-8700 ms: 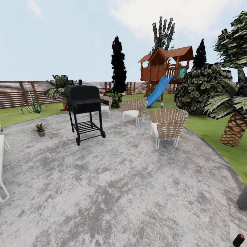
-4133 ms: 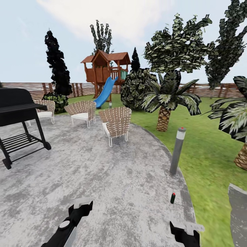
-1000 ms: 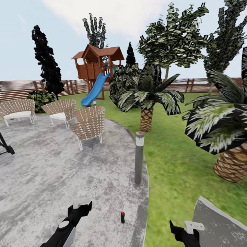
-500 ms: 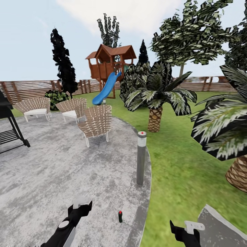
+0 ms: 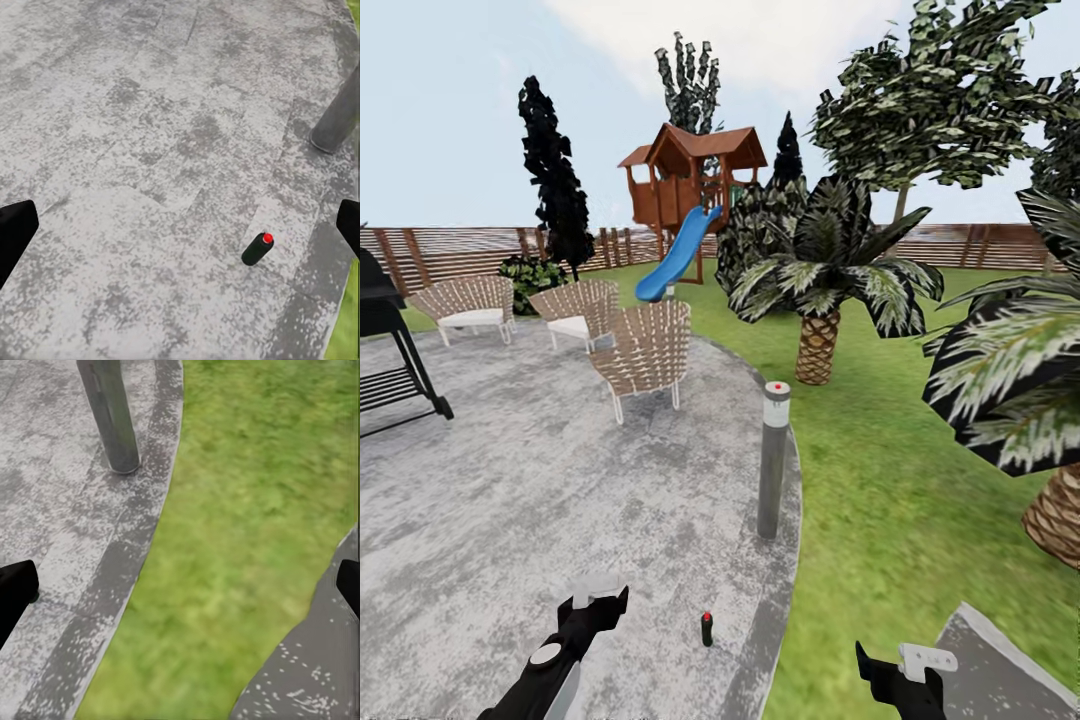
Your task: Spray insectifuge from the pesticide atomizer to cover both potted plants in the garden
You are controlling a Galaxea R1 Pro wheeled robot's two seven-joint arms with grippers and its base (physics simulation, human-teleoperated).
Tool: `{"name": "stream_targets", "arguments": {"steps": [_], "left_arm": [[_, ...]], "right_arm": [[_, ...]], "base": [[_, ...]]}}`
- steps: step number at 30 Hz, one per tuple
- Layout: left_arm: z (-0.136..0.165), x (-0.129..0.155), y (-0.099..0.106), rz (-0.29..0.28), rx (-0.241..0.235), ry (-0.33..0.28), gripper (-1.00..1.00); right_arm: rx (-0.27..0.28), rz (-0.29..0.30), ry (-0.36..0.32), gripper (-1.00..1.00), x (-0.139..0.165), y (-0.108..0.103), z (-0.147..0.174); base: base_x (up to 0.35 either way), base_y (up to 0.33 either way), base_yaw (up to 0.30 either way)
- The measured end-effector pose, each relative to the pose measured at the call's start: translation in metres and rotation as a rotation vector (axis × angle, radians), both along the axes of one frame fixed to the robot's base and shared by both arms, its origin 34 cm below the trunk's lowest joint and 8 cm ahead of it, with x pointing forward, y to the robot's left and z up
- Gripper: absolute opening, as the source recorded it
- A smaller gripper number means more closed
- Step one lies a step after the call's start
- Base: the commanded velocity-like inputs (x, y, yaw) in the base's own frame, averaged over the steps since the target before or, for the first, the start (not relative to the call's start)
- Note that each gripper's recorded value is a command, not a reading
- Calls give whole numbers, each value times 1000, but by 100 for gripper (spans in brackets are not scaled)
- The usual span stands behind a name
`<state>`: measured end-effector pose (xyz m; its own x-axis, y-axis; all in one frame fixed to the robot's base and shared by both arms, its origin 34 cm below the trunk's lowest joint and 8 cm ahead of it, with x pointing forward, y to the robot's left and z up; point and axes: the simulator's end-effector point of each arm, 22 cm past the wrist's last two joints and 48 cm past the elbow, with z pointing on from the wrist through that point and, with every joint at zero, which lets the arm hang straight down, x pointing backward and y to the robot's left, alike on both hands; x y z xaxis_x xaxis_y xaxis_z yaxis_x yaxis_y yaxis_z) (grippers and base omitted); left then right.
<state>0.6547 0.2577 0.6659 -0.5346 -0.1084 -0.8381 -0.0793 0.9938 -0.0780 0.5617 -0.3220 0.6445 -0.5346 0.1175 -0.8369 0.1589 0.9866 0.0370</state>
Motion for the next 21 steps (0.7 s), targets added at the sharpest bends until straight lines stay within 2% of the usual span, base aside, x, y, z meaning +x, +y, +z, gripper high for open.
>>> {"name": "stream_targets", "arguments": {"steps": [12,21], "left_arm": [[0,0,0,-1,0,0,100],[0,0,1,2,-1,-2,100]], "right_arm": [[-1,0,0,100,0,0,0],[-5,1,-1,100,1,-3,1]], "base": [[0,-285,181],[0,-169,39]]}}
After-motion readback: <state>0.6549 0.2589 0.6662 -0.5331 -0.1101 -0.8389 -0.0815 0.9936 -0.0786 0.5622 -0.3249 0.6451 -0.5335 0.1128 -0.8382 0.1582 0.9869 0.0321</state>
